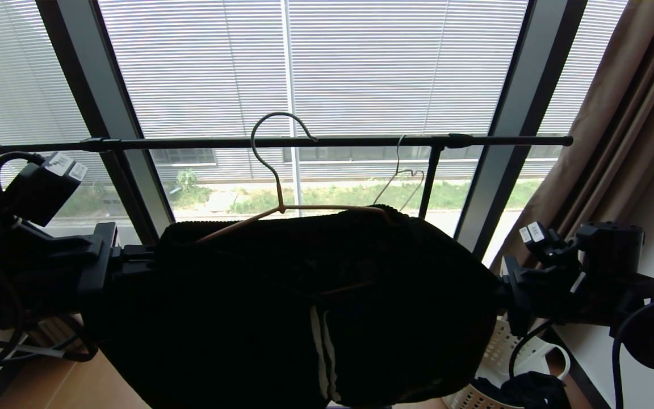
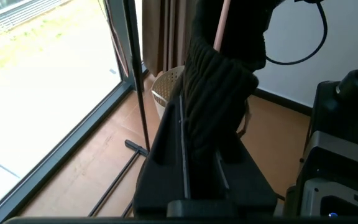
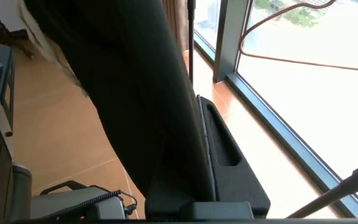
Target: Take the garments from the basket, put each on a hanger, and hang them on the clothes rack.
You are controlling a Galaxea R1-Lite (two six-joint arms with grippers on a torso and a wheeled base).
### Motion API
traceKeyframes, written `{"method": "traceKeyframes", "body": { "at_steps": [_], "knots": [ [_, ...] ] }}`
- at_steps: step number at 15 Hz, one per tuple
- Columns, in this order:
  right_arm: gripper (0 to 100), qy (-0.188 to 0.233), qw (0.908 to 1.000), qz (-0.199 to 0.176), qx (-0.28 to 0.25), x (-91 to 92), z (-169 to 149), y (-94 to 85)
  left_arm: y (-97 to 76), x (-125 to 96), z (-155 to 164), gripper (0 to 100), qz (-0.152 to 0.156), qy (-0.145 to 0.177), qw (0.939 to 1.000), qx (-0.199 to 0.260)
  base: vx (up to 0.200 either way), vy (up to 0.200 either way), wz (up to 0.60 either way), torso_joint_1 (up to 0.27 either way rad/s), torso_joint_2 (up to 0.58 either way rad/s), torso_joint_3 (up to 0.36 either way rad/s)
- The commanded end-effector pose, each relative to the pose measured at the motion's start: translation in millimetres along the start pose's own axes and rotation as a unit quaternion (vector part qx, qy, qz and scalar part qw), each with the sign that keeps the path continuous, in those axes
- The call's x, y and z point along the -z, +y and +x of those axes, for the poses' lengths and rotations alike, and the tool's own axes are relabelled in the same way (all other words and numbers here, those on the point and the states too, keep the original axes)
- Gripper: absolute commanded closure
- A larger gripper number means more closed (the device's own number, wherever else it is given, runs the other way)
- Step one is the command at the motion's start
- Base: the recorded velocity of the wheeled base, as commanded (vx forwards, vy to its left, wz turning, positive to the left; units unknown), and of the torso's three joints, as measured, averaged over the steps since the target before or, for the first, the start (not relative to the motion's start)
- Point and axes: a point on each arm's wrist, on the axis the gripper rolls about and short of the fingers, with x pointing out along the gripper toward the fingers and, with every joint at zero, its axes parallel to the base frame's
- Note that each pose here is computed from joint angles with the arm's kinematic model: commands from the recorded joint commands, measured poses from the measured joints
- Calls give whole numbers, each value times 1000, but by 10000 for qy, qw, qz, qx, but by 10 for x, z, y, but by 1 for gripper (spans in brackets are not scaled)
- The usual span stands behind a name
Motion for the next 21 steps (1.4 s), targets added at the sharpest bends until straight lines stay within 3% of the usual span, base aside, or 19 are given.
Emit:
{"method": "traceKeyframes", "body": {
  "at_steps": [1,4,5,8,12,14,15,18,21],
  "knots": [
    [100,47,9999,39,-119,24,47,60,-5,20,4,100,-23,22,10000,15,0,0,0,0,0,0],
    [100,128,9995,-17,-298,63,124,165,-5,18,9,100,-22,17,10000,45,0,0,0,0,0,0],
    [0,143,9992,-170,-322,80,122,180,-4,23,7,100,-37,21,10000,39,0,0,0,0,0,0],
    [0,102,9984,-366,-428,19,136,275,-9,51,-24,100,-72,40,10000,-25,0,0,0,0,0,0],
    [0,-106,9966,-715,-391,-188,26,419,-7,322,-287,100,-469,215,9967,-627,0,0,0,0,0,0],
    [0,-168,9959,-812,-366,-247,-6,455,26,350,-360,100,-542,216,9947,-848,0,0,0,0,0,0],
    [0,-275,9955,-836,-344,-357,-64,557,39,341,-374,100,-540,201,9943,-897,0,0,0,0,0,0],
    [0,-339,9945,-902,-409,-425,-76,675,31,383,-356,100,-601,260,9942,-858,0,0,0,0,0,0],
    [0,-307,9944,-1013,3,-508,-24,791,63,445,-178,100,-556,563,9931,-870,0,0,0,0,0,0]
  ]
}}
